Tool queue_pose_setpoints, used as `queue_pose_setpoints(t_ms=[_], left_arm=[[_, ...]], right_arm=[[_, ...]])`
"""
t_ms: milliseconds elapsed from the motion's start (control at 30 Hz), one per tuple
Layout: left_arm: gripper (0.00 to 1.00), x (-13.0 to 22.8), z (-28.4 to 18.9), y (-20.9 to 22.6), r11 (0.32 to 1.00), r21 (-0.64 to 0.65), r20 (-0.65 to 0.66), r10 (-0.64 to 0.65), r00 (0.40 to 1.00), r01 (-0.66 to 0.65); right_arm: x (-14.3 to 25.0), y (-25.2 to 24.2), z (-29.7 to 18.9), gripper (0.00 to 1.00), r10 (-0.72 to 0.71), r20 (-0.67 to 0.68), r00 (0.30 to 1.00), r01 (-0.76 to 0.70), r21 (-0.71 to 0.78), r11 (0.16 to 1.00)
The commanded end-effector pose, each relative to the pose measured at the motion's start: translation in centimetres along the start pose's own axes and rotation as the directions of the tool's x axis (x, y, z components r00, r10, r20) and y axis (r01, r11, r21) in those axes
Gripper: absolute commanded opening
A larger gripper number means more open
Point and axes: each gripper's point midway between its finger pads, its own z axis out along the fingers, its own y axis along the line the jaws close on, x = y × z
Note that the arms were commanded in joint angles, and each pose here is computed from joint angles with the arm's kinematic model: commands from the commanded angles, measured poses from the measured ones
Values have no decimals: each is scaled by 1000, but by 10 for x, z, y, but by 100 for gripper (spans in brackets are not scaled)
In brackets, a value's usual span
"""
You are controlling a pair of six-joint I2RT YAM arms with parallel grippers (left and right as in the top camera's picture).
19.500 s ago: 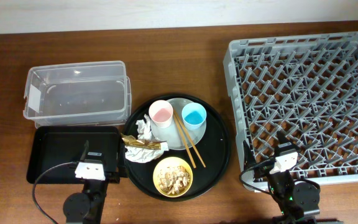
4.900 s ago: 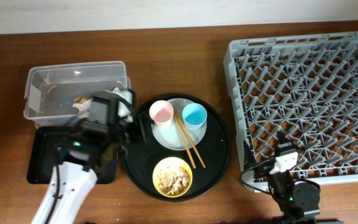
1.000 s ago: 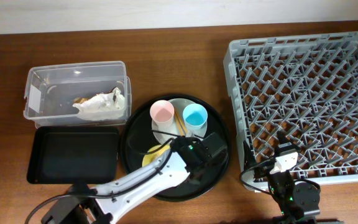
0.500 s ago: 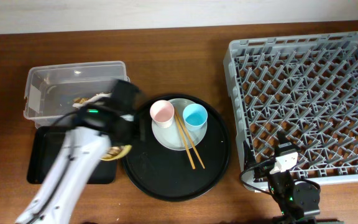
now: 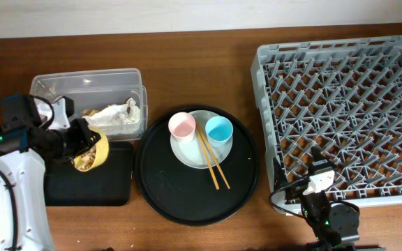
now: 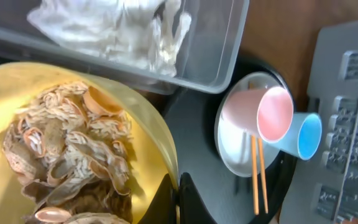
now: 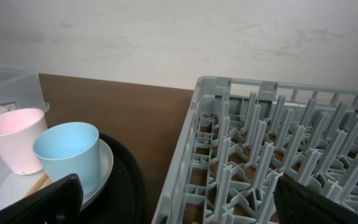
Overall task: Sort waste into correct bins and load items into the dishwasher rack
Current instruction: 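Carry the yellow bowl over the black tray and tip out the scraps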
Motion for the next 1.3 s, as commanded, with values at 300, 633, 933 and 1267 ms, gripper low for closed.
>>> queue_pose_setpoints(t_ms=[300, 633, 933, 1267], left_arm=[[0, -4, -11, -5, 911, 412, 126, -54, 991, -3], [0, 2, -39, 48, 811, 583, 278, -262, 924, 55], [0, 7, -54, 75, 770, 631, 338, -375, 863, 88], [0, 5, -69, 67, 713, 700, 354, -396, 847, 41]], right_arm=[[3, 1, 0, 99, 6, -3, 1000, -6, -5, 1000], [3, 1, 0, 99, 6, -3, 1000, -6, -4, 1000], [3, 1, 0, 99, 6, -3, 1000, -6, -4, 1000], [3, 1, 0, 99, 6, -3, 1000, -6, -5, 1000]])
